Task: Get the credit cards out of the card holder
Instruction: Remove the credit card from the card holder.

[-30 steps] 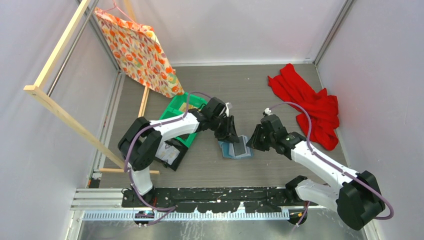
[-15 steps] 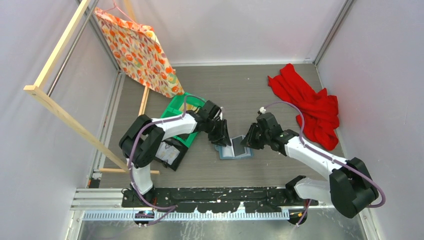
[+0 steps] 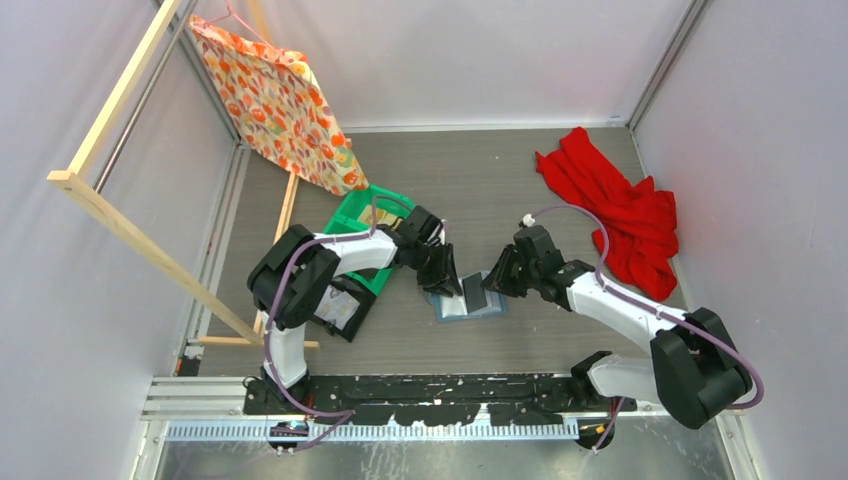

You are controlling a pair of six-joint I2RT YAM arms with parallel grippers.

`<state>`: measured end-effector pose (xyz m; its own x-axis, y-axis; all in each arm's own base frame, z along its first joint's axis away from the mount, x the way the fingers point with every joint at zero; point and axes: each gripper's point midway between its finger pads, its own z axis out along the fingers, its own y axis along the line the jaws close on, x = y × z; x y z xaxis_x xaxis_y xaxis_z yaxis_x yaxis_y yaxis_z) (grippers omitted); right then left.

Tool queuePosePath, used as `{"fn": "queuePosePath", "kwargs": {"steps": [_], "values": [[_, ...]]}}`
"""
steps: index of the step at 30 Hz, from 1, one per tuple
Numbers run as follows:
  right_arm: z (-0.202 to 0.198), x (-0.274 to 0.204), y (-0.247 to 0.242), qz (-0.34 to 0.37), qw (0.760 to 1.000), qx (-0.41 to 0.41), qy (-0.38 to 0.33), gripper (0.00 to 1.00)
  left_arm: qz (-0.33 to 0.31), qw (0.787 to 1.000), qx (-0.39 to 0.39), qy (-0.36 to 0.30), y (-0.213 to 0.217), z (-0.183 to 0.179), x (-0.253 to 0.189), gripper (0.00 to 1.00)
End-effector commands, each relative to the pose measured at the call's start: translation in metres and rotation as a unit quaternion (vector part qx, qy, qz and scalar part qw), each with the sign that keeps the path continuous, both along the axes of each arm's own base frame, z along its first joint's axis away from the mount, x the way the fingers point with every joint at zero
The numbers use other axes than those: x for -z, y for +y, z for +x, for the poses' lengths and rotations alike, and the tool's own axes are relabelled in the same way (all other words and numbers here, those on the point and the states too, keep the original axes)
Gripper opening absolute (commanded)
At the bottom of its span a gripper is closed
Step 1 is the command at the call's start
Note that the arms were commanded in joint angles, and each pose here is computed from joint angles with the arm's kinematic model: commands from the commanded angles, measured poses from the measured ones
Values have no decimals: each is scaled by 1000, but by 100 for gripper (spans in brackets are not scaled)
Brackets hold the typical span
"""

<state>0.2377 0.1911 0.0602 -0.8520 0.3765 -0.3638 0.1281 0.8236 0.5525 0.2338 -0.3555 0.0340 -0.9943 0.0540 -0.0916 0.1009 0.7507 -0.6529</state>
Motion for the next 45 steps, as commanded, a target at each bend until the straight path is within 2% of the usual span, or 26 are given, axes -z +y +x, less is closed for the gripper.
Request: {"fn": "queuePosePath", "kwargs": {"steps": [1,8,16,22,25,28,32,35,41,45], "values": [[5,3,0,8,1000,17,-4,21,-10,1000,0,-24,0,7,-10,31],[4,-10,5,30,999,5,-22,20,-10,1000,0,-22,-1,7,-10,29],[-1,-4,17,73,997,11,-1,19,-9,1000,3,-18,0,4,-7,28],[-3,10,9,59,998,24,9,7,-19,999,-4,-33,1,9,-21,29],[-6,16,9,71,997,24,12,7,19,999,-29,-37,14,8,-26,32],[-4,20,10,79,997,25,6,7,27,997,-39,-64,18,2,-41,33],[-6,27,8,97,994,41,1,6,-4,996,-42,-75,13,-3,-60,34],[-8,29,5,105,993,48,-3,1,-19,996,-42,-70,8,-4,-66,34],[-15,37,-8,103,993,65,-6,1,-75,995,-15,-69,-19,-11,-93,35],[-20,43,-11,100,993,58,-6,1,-53,995,-36,-75,-15,-3,-74,29]]}}
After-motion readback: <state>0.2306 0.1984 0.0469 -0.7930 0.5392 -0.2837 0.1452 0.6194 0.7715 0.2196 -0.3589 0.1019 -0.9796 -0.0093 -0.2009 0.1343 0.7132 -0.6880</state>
